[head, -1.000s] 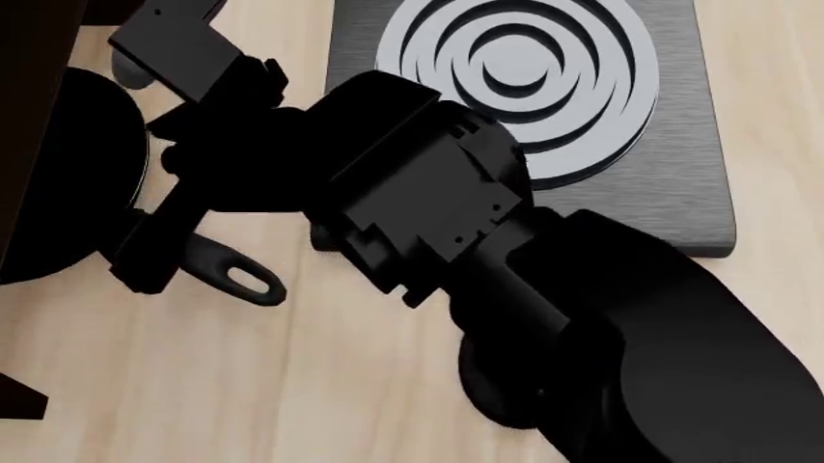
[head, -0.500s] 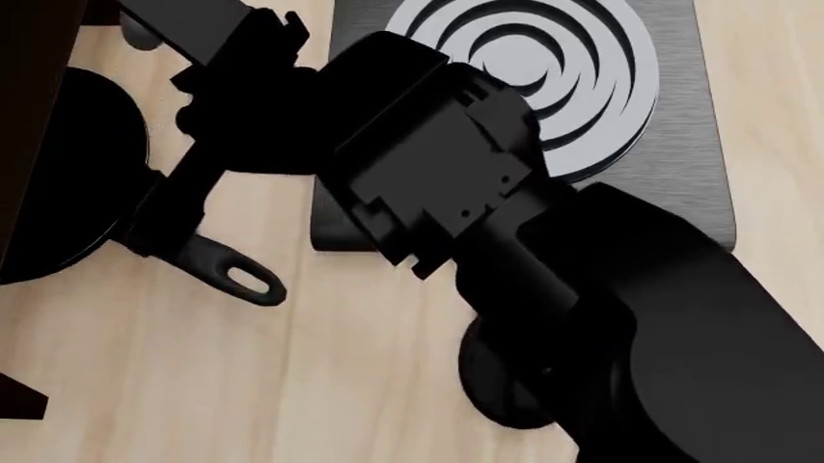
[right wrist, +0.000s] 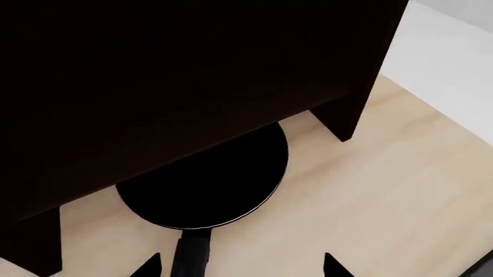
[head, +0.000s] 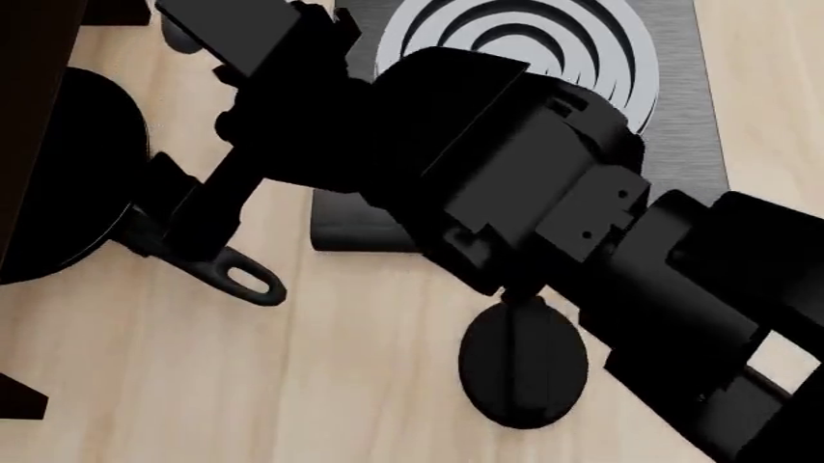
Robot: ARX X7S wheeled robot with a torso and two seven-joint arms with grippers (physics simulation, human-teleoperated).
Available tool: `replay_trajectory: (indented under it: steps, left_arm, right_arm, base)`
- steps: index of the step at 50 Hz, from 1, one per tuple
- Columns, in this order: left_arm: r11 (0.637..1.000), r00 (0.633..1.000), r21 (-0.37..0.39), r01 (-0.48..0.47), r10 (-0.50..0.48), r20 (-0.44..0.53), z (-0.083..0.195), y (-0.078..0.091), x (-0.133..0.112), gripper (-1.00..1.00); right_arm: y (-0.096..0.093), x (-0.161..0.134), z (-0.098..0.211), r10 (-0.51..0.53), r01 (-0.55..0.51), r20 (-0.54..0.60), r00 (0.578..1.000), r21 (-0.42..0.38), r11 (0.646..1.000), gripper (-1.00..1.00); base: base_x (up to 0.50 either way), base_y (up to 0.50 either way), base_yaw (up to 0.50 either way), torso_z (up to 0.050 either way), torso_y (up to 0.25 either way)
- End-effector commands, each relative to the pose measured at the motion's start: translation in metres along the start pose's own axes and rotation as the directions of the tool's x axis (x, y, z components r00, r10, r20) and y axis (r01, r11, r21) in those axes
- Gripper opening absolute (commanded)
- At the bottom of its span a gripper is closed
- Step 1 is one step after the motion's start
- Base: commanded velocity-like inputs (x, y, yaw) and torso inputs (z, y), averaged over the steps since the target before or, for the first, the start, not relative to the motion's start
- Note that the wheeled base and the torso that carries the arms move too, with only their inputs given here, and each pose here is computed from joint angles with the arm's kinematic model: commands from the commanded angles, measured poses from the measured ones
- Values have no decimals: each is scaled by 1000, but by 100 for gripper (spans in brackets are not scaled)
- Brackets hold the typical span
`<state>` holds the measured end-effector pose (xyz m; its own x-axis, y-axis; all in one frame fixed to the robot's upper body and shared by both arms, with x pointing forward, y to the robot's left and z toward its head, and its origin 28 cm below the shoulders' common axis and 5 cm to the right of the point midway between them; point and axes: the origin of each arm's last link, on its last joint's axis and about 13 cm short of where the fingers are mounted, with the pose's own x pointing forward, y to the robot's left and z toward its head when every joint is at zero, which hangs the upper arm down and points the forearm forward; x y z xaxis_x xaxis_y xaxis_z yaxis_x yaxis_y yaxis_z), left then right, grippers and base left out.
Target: Put the frying pan under the cabinet shelf.
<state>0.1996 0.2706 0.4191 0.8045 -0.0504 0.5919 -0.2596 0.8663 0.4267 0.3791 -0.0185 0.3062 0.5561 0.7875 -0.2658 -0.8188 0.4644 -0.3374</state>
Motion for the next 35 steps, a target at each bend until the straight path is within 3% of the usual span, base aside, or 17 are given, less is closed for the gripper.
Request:
replay_trajectory:
  steps: [1, 35]
  left_arm:
    - [1000, 1000, -19, 21, -21, 4, -2, -7, 3, 100]
    - [997, 999, -64, 53, -53, 1, -10, -18, 7, 100]
  right_arm:
    - [9, -23, 1, -41, 41, 17, 999, -6, 999, 100]
    - [17, -86, 14, -219, 220, 35, 975, -21, 975, 100]
  base:
    - [0, 0, 0, 0, 0]
    - [0, 0, 0, 0, 0]
